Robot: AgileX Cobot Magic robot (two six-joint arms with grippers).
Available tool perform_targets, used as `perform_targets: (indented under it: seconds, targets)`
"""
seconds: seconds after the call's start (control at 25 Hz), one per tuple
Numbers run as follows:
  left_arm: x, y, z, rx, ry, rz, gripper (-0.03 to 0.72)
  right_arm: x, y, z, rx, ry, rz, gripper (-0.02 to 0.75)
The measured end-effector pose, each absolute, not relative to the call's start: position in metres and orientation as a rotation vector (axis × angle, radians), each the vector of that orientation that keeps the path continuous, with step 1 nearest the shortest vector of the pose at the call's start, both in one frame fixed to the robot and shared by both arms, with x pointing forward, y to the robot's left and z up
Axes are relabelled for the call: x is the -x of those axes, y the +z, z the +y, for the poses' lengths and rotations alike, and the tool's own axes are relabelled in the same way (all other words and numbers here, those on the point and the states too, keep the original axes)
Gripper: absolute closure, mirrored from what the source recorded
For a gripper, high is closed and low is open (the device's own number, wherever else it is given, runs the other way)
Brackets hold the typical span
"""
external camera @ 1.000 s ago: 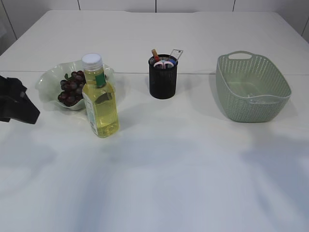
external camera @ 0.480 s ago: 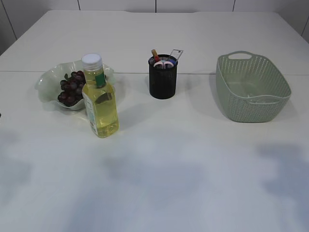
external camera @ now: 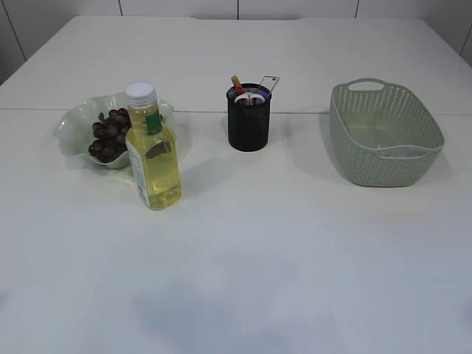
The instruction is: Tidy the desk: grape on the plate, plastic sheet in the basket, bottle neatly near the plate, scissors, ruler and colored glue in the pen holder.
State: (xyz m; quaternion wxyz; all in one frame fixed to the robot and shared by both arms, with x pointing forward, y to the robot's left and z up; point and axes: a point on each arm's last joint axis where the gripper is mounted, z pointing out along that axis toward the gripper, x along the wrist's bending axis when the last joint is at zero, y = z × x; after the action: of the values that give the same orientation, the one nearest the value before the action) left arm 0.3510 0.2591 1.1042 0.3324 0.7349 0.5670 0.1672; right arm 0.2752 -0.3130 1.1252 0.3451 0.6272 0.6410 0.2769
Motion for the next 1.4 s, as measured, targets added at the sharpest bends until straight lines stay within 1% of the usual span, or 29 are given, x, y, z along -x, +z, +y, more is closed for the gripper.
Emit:
perform_targets:
  seconds: [0.16, 0.36, 0.56, 0.68, 0.96, 1.16, 1.24, 1.4]
  targets:
    - [-0.327, 1.097, 0.267, -1.891, 0.493, 1.447, 0.272, -0.248, 1.106, -0.317, -1.649, 0.756, 1.656, 0.416]
    - [-0.301, 1.083, 0.275, -1.87, 0.54, 1.417, 0.272, -0.226, 1.081, -0.318, -1.635, 0.841, 1.635, 0.416]
    - [-0.283, 1.075, 0.282, -1.839, 0.595, 1.383, 0.272, -0.217, 1.061, -0.319, -1.615, 0.891, 1.615, 0.416]
    - [-0.273, 1.069, 0.285, -1.817, 0.622, 1.363, 0.272, -0.219, 1.05, -0.317, -1.647, 0.889, 1.624, 0.416]
    - [-0.251, 1.07, 0.291, -1.737, 0.691, 1.293, 0.272, -0.222, 1.049, -0.318, -1.643, 0.902, 1.596, 0.416]
    - [-0.237, 1.061, 0.295, -1.74, 0.699, 1.287, 0.273, -0.224, 1.05, -0.317, -1.624, 0.92, 1.582, 0.416]
    - [-0.231, 1.061, 0.297, -1.717, 0.722, 1.268, 0.274, -0.226, 1.049, -0.317, -1.616, 0.928, 1.578, 0.416]
    - [-0.23, 1.059, 0.302, -1.726, 0.771, 1.286, 0.274, -0.227, 1.048, -0.316, -1.616, 0.931, 1.579, 0.416]
